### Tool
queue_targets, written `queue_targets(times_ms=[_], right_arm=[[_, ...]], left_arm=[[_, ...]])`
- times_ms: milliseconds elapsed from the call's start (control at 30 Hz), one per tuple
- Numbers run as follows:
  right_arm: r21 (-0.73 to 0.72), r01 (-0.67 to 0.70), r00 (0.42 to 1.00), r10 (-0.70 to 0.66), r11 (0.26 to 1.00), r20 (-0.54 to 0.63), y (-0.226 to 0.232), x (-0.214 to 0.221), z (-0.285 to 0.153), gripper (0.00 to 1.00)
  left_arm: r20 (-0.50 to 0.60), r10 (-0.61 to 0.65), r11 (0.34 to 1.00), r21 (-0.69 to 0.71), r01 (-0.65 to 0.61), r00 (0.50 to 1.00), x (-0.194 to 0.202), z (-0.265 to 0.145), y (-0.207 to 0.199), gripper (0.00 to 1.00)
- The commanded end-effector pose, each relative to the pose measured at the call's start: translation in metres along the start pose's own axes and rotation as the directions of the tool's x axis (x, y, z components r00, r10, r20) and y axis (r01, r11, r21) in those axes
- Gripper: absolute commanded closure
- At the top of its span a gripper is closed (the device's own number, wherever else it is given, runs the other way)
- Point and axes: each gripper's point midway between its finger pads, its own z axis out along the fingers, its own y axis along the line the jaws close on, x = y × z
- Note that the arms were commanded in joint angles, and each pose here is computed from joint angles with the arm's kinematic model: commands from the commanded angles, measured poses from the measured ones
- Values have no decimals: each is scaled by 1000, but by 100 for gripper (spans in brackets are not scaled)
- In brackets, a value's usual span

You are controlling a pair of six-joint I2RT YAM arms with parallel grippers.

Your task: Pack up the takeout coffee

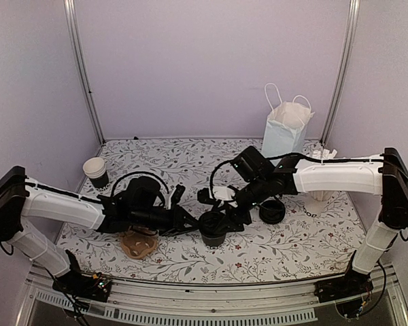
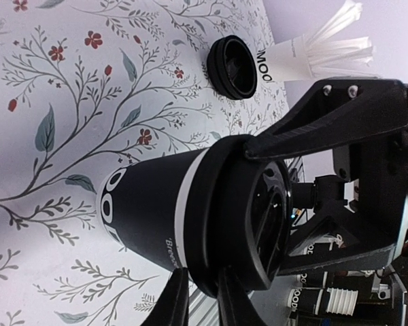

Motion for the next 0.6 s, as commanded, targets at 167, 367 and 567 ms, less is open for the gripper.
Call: queue_targets(times_ms=[167, 367, 567], right_arm=[[-104, -45, 988, 29, 994, -149, 31, 55, 36, 41], [-77, -57, 996, 51, 995, -69, 18, 27, 14, 36], [-60, -62, 998, 61, 996, -16, 10, 8, -4, 28]], left_arm=[[-136, -66, 908, -418, 3, 988, 44, 1, 111, 78], [13, 159, 930, -338, -145, 987, -21, -13, 37, 65], [141, 272, 946, -222, -237, 952, -57, -27, -26, 54]])
